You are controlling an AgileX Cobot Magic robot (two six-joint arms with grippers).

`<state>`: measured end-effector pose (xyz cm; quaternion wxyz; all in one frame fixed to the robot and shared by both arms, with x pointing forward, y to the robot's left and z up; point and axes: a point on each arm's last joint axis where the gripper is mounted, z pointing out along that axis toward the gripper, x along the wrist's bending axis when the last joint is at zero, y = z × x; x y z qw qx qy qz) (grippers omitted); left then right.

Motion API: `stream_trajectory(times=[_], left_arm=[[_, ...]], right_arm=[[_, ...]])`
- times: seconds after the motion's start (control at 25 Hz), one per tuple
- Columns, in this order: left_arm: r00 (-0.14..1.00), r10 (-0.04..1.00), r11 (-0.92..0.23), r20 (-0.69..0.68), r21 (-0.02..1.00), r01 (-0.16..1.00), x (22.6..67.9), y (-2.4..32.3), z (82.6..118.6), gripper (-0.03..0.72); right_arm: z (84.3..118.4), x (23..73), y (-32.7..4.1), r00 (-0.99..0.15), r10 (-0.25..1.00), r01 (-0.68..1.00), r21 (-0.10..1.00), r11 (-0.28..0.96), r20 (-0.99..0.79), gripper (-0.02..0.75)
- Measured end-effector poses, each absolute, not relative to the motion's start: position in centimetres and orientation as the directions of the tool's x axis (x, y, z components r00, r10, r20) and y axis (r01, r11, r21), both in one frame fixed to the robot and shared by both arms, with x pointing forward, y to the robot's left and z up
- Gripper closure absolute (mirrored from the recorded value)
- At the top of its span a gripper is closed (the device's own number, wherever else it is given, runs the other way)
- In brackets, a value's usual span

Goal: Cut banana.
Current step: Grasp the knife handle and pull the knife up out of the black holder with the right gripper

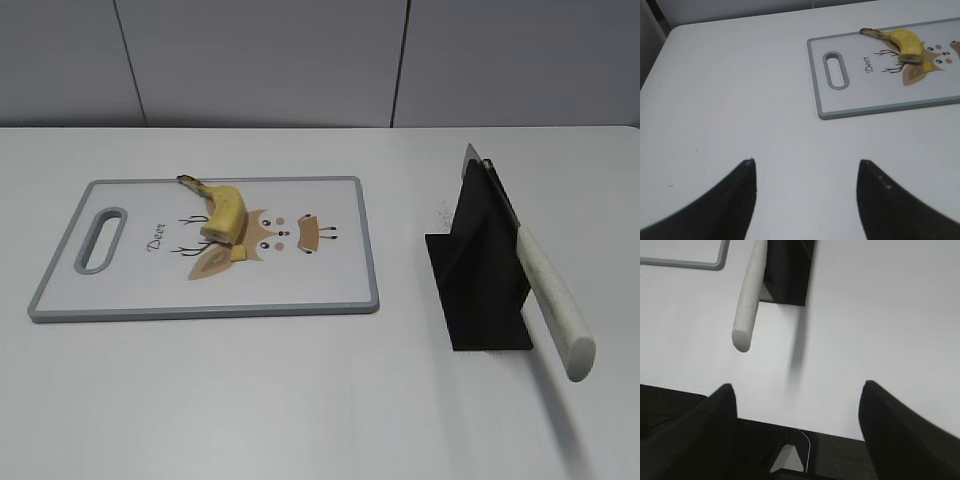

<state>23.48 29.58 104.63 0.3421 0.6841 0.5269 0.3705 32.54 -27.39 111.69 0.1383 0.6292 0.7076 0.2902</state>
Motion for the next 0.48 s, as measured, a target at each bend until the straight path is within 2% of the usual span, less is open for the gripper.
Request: stream_trajectory(times=[0.16,0.48], left_arm=[[0.17,0.974,-0.211,0.146,0.859,0.467,23.5,29.6,104.6,0.078],[0.17,0.974,-0.211,0.146,0.859,0.467,23.5,29.6,104.6,0.078]], right_arm=[[112.0,34.3,-26.9,-0.171,0.963,0.839,0.542,0.032,0.208,0.153],[111.1,38.2,-24.8,-0.207,0.947,0.908,0.41,0.091,0.247,0.153]])
